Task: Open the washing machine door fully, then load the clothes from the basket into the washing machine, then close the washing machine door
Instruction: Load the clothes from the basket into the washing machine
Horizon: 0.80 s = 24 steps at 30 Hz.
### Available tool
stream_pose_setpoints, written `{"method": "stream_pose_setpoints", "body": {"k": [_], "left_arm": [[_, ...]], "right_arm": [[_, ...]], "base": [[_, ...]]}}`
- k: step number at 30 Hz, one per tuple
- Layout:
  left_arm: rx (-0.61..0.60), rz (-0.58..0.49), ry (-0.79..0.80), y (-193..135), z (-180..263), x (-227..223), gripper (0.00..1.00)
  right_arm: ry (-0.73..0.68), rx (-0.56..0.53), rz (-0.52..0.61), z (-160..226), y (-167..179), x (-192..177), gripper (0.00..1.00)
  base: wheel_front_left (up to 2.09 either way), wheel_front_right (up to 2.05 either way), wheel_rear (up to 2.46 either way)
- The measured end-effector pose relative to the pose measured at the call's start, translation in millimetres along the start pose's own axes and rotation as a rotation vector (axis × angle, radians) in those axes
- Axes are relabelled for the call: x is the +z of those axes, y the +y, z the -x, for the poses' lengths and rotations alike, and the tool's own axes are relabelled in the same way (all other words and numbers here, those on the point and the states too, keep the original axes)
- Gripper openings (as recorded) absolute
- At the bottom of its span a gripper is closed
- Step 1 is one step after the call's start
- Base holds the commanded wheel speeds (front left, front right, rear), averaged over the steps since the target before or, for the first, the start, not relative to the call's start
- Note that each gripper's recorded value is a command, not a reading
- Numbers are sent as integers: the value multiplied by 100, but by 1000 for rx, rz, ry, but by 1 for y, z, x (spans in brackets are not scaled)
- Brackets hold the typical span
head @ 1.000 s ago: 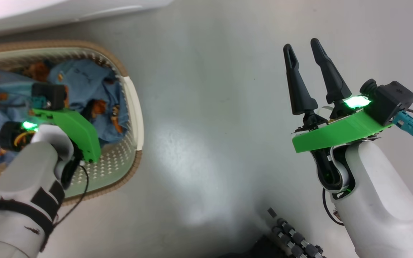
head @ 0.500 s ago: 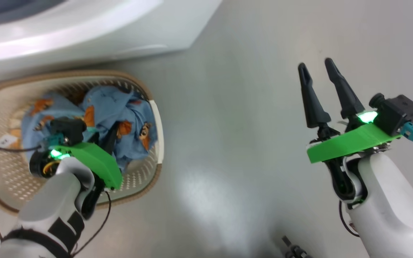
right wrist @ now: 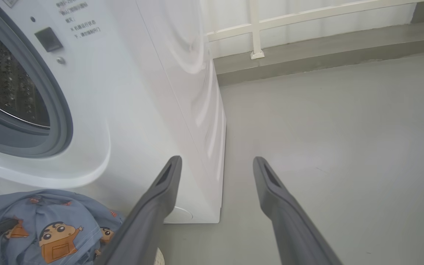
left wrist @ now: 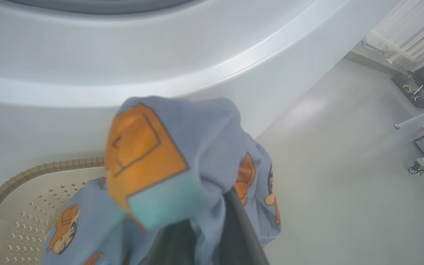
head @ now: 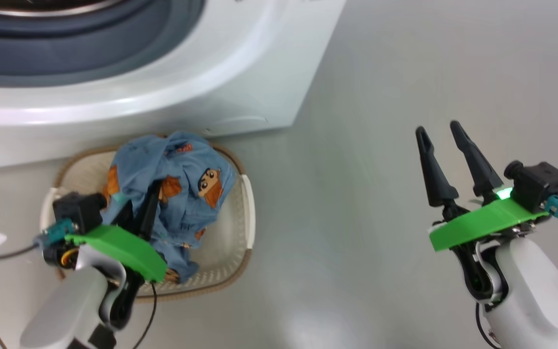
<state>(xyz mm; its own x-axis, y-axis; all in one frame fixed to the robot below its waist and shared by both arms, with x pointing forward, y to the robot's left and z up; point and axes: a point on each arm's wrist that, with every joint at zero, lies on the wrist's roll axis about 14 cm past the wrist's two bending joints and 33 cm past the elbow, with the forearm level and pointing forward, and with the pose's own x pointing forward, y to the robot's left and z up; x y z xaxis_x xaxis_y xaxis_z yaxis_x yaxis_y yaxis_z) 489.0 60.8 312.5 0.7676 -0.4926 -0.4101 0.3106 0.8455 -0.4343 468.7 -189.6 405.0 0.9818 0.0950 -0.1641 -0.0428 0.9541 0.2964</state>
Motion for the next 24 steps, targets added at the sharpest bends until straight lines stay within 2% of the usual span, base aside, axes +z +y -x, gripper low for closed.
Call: {"method": "stream_pose_setpoints", "body": {"k": [12,24], "left_arm": [[18,-41,-248,-23,65,64,0],[35,-99,-447,-46,124,109,0]], "right_arm": [[-38,44,1,28,17,22,100],[-81,69,-10,60,29,39,100]], "base": [[0,0,0],[0,0,0]]}}
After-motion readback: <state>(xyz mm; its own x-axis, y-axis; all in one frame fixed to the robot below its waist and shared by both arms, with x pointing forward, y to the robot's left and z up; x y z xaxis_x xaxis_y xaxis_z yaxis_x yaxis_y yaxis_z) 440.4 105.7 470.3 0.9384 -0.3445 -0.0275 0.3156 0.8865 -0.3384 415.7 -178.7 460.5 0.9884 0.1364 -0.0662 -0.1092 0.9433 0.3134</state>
